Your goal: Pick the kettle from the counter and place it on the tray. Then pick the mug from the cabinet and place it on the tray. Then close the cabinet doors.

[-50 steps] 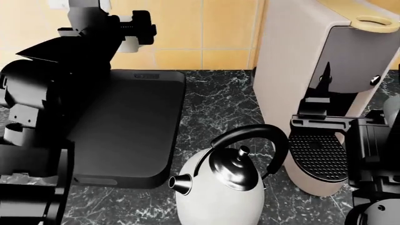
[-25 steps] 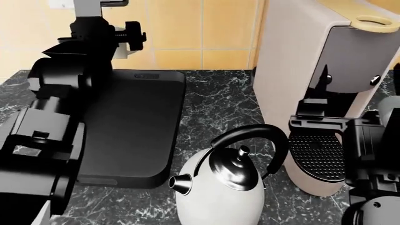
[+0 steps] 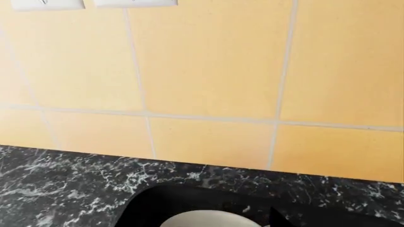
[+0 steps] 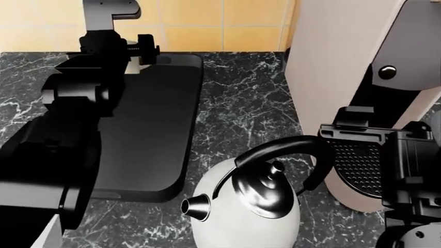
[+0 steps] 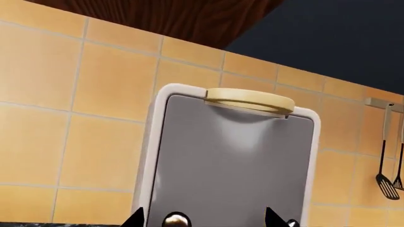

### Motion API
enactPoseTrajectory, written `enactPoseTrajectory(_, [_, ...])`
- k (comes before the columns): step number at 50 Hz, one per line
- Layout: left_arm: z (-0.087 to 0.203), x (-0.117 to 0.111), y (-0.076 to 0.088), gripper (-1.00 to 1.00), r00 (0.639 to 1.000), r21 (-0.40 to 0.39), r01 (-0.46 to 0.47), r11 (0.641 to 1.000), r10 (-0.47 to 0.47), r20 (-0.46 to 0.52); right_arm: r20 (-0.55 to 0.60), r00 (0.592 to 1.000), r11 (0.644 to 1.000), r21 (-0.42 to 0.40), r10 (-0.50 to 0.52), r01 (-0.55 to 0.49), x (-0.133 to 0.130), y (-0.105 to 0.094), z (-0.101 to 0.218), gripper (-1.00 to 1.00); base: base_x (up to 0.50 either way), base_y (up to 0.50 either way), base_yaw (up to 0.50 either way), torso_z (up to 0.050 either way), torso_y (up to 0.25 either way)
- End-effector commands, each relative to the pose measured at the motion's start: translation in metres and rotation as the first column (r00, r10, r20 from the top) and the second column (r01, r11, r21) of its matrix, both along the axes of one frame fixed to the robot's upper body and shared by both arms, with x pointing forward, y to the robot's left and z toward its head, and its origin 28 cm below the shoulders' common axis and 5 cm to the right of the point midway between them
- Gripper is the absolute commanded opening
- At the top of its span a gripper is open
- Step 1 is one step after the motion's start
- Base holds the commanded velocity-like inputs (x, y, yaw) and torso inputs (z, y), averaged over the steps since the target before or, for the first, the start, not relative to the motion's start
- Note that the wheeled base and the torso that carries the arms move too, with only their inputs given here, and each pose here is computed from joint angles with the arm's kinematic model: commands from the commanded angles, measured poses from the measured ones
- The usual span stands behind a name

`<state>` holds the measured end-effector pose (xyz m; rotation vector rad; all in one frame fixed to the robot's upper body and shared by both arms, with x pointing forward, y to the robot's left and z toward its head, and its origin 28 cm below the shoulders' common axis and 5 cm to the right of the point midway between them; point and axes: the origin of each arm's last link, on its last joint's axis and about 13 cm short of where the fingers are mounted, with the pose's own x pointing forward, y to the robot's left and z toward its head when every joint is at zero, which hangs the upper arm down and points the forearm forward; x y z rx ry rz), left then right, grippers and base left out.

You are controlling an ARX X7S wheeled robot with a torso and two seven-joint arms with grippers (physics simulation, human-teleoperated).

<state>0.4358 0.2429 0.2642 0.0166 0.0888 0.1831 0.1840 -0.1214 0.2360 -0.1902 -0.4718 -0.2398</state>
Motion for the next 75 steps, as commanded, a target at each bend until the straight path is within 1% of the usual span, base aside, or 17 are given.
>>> enactPoseTrajectory(1, [0.006,0.001,0.000,-1.00,1.000,-0.014,0.002,1.000,-0.002,0.024,-0.077,0.997,0.999,-0.028,-0.017,0.015,0.012,-0.005,-0.010,1.00,0.02,0.00,0.00,0.000,0.000])
enactPoseTrajectory(7, [0.004,0.000,0.000,-1.00,1.000,-0.009,0.007,1.000,-0.007,0.012,-0.076,0.997,0.999,-0.028,-0.016,0.014,0.011,-0.005,-0.010,1.00,0.01,0.00,0.00,0.000,-0.004])
enactPoseTrajectory(8, [0.003,0.000,0.000,1.00,1.000,-0.009,0.007,1.000,-0.007,0.010,-0.077,0.997,1.000,-0.028,-0.017,0.015,0.011,-0.005,-0.011,1.00,0.00,0.00,0.00,0.000,0.000])
enactPoseTrajectory(24, [0.002,0.000,0.001,1.00,1.000,-0.017,0.014,1.000,-0.014,-0.002,-0.081,0.997,0.999,-0.029,-0.015,0.013,0.013,-0.004,-0.011,1.00,0.01,0.00,0.00,0.000,-0.005])
enactPoseTrajectory(27, [0.005,0.000,0.002,1.00,1.000,-0.023,0.013,1.000,-0.013,0.010,-0.082,0.997,0.999,-0.030,-0.014,0.012,0.013,-0.004,-0.012,1.00,0.01,0.00,0.00,0.000,-0.003])
enactPoseTrajectory(33, [0.017,-0.001,0.003,1.00,0.997,-0.047,0.036,0.998,-0.033,0.075,-0.082,0.997,1.000,-0.030,-0.013,0.011,0.013,-0.003,-0.012,1.00,0.01,0.00,0.00,0.000,-0.005])
enactPoseTrajectory(35, [0.020,-0.003,0.003,1.00,0.995,-0.041,0.050,0.998,-0.046,0.093,-0.081,0.997,1.000,-0.030,-0.012,0.010,0.013,-0.003,-0.012,1.00,0.01,0.00,0.00,0.000,0.048])
enactPoseTrajectory(51, [0.039,-0.026,0.000,1.00,0.981,-0.023,0.130,0.991,-0.125,0.146,-0.080,0.997,1.000,-0.029,-0.009,0.006,0.011,-0.002,-0.012,1.00,0.00,0.00,0.00,0.000,0.250])
enactPoseTrajectory(57, [0.041,-0.035,0.000,1.00,0.975,-0.001,0.154,0.988,-0.152,0.161,-0.077,0.997,1.000,-0.031,-0.006,0.004,0.010,-0.002,-0.012,1.00,0.00,0.00,0.00,0.000,0.250])
enactPoseTrajectory(61, [0.042,-0.044,-0.001,1.00,0.967,0.011,0.190,0.982,-0.189,0.172,-0.078,0.997,1.000,-0.030,-0.006,0.004,0.009,-0.002,-0.012,1.00,0.00,0.00,0.00,0.000,0.250])
enactPoseTrajectory(65, [0.041,-0.057,0.000,1.00,0.952,0.018,0.246,0.969,-0.246,0.182,-0.078,0.997,1.000,-0.027,-0.008,0.006,0.008,-0.003,-0.013,1.00,0.00,0.00,0.00,0.000,0.250])
enactPoseTrajectory(69, [0.040,-0.078,0.000,1.00,0.922,0.041,0.338,0.940,-0.340,0.186,-0.077,0.997,1.000,-0.025,-0.007,0.005,0.007,-0.003,-0.013,1.00,0.00,0.00,0.00,0.000,0.058])
enactPoseTrajectory(70, [0.040,-0.084,0.000,1.00,0.909,0.045,0.367,0.929,-0.369,0.193,-0.077,0.997,1.000,-0.026,-0.007,0.005,0.007,-0.003,-0.014,1.00,0.00,0.00,0.00,0.000,0.000])
enactPoseTrajectory(71, [0.040,-0.093,0.000,1.00,0.890,0.065,0.407,0.911,-0.412,0.196,-0.076,0.997,1.000,-0.025,-0.006,0.004,0.006,-0.003,-0.014,1.00,0.00,0.00,0.00,0.000,0.000])
enactPoseTrajectory(73, [0.041,-0.106,0.001,1.00,0.862,0.076,0.457,0.886,-0.463,0.209,-0.076,0.997,1.000,-0.023,-0.008,0.006,0.006,-0.003,-0.013,1.00,0.00,0.00,0.00,0.000,0.000])
enactPoseTrajectory(75, [0.042,-0.122,0.003,1.00,0.826,0.099,0.516,0.851,-0.525,0.205,-0.074,0.997,1.000,-0.024,-0.007,0.005,0.005,-0.003,-0.013,1.00,0.00,0.00,0.00,0.000,0.000])
